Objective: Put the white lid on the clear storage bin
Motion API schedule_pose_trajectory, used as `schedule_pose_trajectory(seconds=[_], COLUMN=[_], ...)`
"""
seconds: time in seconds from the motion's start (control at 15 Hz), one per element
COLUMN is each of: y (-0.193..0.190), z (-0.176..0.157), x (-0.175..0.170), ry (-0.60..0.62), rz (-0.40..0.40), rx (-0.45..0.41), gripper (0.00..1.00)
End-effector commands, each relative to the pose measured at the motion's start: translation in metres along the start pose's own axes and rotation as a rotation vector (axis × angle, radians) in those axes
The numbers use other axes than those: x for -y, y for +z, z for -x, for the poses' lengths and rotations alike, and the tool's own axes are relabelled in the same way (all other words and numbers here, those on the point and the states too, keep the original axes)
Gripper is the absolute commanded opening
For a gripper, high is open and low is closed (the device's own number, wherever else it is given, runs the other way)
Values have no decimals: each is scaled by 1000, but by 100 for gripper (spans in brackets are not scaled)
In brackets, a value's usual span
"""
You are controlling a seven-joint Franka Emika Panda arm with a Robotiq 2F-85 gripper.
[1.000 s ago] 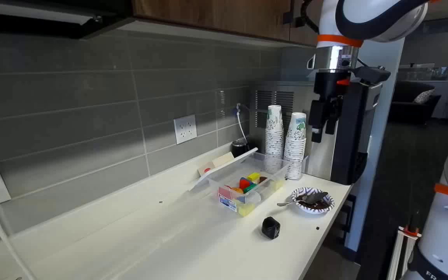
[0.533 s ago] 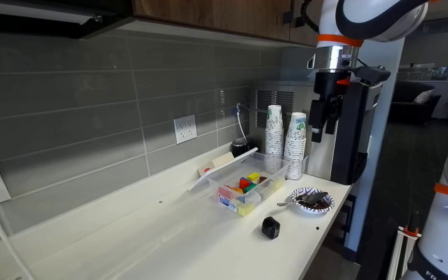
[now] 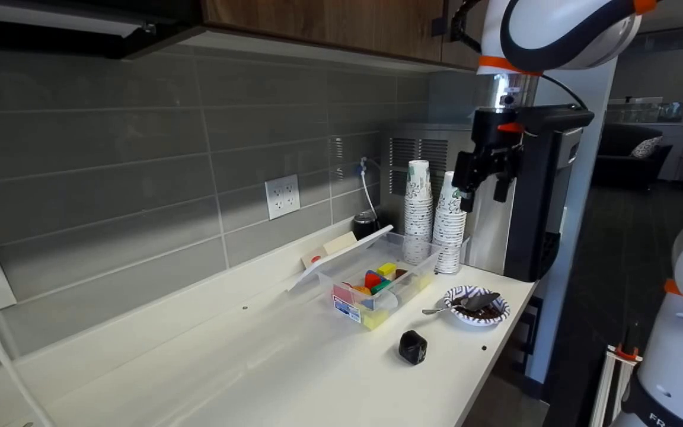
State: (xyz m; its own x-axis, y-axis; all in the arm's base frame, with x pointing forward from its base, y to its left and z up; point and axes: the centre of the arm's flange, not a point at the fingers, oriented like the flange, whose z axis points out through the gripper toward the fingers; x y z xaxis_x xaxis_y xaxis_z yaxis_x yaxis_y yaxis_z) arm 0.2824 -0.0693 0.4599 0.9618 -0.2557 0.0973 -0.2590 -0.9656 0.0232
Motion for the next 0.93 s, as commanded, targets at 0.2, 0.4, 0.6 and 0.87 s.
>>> schedule_pose_trajectory(seconds=[0.2,0.4,0.6,0.87], y=[46,71,101,136], z=[-36,-58,-79,-108], x=[4,12,22,27], ry=[347,505,661,858], rz=[48,38,21,-32], rx=[-85,-99,-95,-83], gripper=[100,100,100,100])
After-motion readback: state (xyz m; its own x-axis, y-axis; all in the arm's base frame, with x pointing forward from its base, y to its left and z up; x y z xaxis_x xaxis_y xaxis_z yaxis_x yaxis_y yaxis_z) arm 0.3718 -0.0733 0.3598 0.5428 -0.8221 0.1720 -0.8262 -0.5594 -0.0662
